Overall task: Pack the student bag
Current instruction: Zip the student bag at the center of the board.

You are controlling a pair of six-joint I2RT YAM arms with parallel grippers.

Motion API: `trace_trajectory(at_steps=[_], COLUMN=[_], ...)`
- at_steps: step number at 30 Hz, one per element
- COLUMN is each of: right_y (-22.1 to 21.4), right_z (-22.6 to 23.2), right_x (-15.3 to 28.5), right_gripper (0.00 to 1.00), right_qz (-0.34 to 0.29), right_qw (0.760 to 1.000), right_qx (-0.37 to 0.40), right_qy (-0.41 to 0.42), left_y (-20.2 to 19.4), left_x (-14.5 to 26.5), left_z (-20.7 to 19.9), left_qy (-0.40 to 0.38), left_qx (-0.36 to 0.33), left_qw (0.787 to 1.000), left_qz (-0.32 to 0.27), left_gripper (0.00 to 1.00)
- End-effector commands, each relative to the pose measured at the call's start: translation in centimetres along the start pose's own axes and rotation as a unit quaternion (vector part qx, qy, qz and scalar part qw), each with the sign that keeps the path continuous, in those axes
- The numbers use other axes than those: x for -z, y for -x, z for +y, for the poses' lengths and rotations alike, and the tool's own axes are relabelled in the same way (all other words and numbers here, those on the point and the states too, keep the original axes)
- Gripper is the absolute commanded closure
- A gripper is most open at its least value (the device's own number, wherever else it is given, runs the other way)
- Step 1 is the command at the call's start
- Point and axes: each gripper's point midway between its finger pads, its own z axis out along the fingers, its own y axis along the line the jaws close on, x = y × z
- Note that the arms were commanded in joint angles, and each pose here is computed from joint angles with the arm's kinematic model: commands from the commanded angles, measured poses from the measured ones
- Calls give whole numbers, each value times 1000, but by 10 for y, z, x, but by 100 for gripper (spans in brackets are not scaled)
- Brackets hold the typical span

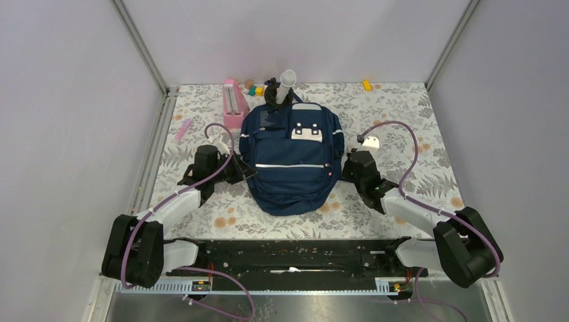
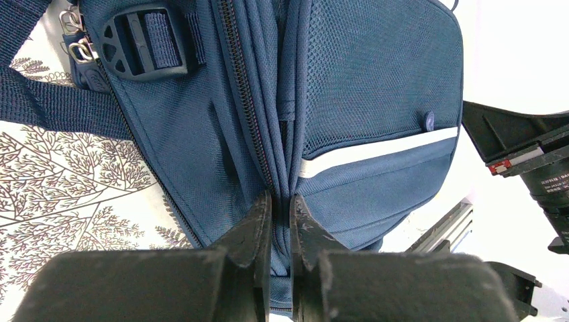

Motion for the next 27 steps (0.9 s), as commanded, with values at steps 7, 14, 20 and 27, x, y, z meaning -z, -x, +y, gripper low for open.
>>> trace_trajectory(at_steps=[7,14,20,27], right_y=[-5,-12,-22,-18], right_z=[30,30,41,55], right_x=[21,9,7,0], right_gripper=[67,66,68,67], right_qz=[58,92,116,117], right_qw=[991,983,975,969], right_qx=[-100,-141,-165,-182], right_qy=[72,70,91,116], left_y=[41,39,40,41], left_x=[4,3,3,3], left_z=[-8,-8,-8,-9], left_qy=[0,-4,-2,-5], left_qx=[-35,-33,-33,-33], left_qw=[998,998,998,998], left_qz=[-61,-55,-58,-56], left_gripper=[100,100,100,100])
